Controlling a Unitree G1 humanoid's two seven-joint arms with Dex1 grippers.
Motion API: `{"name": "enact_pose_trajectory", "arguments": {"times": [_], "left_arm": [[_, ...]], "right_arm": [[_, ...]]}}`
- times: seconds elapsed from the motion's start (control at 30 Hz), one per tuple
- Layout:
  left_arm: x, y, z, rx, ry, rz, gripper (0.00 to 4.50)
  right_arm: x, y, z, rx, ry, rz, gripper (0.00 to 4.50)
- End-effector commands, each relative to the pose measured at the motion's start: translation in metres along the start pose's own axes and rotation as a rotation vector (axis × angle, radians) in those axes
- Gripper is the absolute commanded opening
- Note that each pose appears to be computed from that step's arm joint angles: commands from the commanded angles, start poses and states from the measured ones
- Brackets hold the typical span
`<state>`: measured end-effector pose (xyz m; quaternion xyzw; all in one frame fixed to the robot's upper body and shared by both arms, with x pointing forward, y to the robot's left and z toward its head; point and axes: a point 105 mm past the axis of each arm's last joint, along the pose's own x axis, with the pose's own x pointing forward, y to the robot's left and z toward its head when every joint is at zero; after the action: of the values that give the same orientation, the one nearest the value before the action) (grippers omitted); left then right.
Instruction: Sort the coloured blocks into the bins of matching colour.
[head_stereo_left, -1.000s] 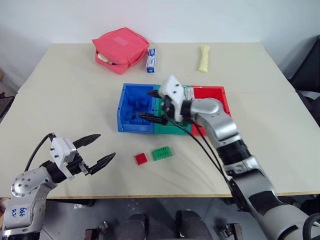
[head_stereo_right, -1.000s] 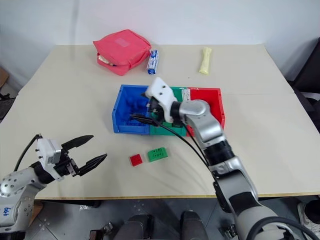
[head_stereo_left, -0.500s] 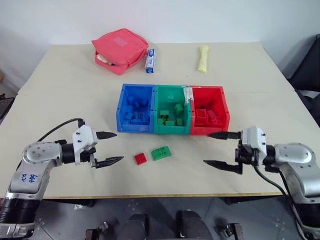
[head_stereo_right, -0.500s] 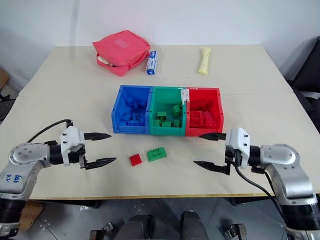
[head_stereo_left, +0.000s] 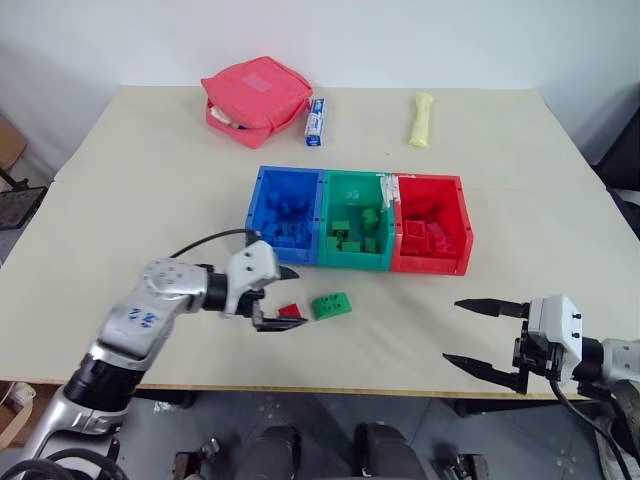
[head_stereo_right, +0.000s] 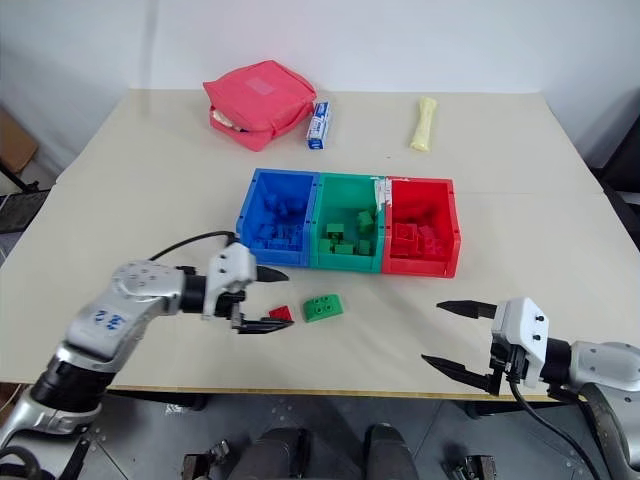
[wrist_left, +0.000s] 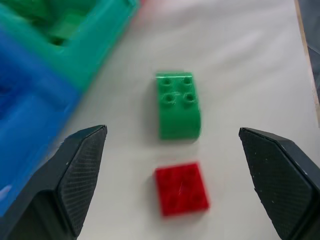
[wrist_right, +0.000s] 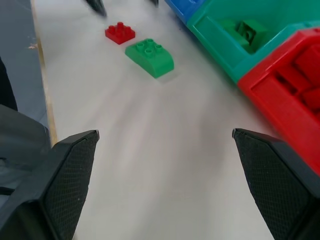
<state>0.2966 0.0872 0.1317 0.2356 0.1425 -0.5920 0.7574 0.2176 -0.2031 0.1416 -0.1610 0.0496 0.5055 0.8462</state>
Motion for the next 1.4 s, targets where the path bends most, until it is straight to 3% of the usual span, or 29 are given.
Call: {"name": "enact_pose_trajectory", "arguments": {"times": [0.03,0.27,0.37,0.63,0.73,0.83,1.0,1.1,1.23,1.4], "left_arm": [[0.017,0.002,0.012,0.025,0.033,0.024,4.50],[0.045,0.005,0.009,0.024,0.118,0.011,4.50],[0.048,0.004,0.005,0.033,0.155,-0.009,3.89],[0.050,0.004,0.011,0.040,0.143,-0.035,1.50],[0.051,0.006,0.023,0.037,0.086,-0.031,1.47],[0.051,0.012,0.050,0.027,-0.071,-0.014,1.47],[0.043,0.049,0.099,0.053,-0.316,0.196,1.47],[0.043,0.076,0.108,0.019,-0.377,0.343,1.47],[0.061,0.085,0.110,0.023,-0.394,0.357,1.47],[0.058,0.094,0.123,0.048,-0.444,0.386,3.03]], "right_arm": [[0.003,0.004,0.019,-0.036,-0.048,-0.015,4.47],[0.007,0.012,0.020,-0.026,-0.041,-0.031,4.47],[0.009,0.014,0.023,-0.012,-0.053,-0.037,4.50],[0.008,0.015,0.025,0.014,-0.066,-0.062,4.50],[0.008,0.015,0.029,0.022,-0.108,-0.104,4.50],[0.007,0.009,0.037,0.024,-0.171,-0.184,4.50],[0.001,-0.015,0.051,-0.010,-0.278,-0.370,4.50],[-0.005,-0.027,0.049,-0.010,-0.291,-0.450,4.50],[-0.006,-0.030,0.048,-0.022,-0.276,-0.468,4.50],[-0.007,-0.030,0.047,-0.031,-0.263,-0.484,4.50]]}}
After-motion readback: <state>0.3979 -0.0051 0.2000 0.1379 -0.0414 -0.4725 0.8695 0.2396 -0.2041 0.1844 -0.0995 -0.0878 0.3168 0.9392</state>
